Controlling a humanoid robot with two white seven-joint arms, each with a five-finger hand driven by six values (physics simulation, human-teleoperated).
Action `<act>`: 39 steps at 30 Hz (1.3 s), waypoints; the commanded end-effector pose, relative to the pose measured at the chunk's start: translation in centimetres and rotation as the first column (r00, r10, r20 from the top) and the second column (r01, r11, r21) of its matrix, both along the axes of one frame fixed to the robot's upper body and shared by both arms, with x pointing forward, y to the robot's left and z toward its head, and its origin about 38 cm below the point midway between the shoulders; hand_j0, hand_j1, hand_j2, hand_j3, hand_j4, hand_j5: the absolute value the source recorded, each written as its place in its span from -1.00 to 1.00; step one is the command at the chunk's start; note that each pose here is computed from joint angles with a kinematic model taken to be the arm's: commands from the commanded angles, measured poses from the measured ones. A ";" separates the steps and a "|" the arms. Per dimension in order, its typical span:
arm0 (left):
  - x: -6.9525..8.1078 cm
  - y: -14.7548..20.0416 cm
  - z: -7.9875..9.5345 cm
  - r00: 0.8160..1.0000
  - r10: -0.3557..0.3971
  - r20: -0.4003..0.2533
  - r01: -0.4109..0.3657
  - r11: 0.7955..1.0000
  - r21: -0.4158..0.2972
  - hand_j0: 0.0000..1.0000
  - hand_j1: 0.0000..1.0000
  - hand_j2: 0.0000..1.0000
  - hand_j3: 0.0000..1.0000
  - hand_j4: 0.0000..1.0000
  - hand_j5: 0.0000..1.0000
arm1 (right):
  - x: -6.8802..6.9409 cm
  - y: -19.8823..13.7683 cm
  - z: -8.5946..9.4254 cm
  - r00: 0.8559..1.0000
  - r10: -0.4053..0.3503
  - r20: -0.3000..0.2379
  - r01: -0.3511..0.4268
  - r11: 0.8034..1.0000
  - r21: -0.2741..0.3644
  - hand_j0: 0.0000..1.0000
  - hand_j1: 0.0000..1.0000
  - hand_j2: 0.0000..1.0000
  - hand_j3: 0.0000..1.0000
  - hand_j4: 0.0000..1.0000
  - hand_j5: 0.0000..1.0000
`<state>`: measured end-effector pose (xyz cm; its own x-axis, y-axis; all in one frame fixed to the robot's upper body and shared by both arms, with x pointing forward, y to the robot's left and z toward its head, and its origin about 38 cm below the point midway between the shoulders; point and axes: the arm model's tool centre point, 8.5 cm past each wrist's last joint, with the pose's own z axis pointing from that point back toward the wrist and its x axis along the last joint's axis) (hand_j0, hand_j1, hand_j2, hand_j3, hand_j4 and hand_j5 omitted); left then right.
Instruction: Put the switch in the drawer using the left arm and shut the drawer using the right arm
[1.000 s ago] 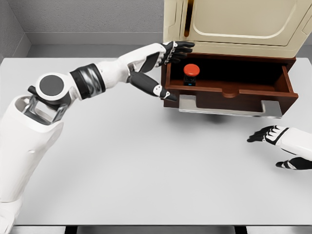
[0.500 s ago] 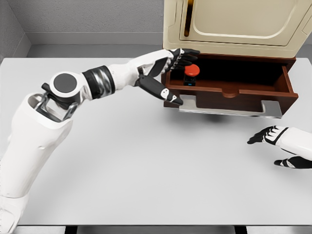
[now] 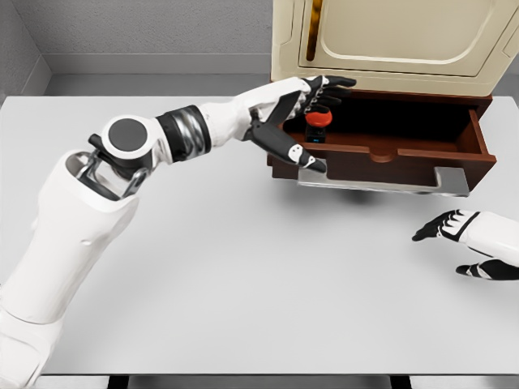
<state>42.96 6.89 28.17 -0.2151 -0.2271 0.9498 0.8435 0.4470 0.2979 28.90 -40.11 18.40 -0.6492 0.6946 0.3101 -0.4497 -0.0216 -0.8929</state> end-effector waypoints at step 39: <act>-0.1 -3.3 0.4 0.993 -0.045 -0.111 0.042 0.999 -0.030 1.00 1.00 1.00 1.00 1.00 1.00 | 0.0 0.0 0.1 1.000 -0.001 0.001 0.001 1.000 0.005 0.66 0.66 0.66 0.66 0.66 0.66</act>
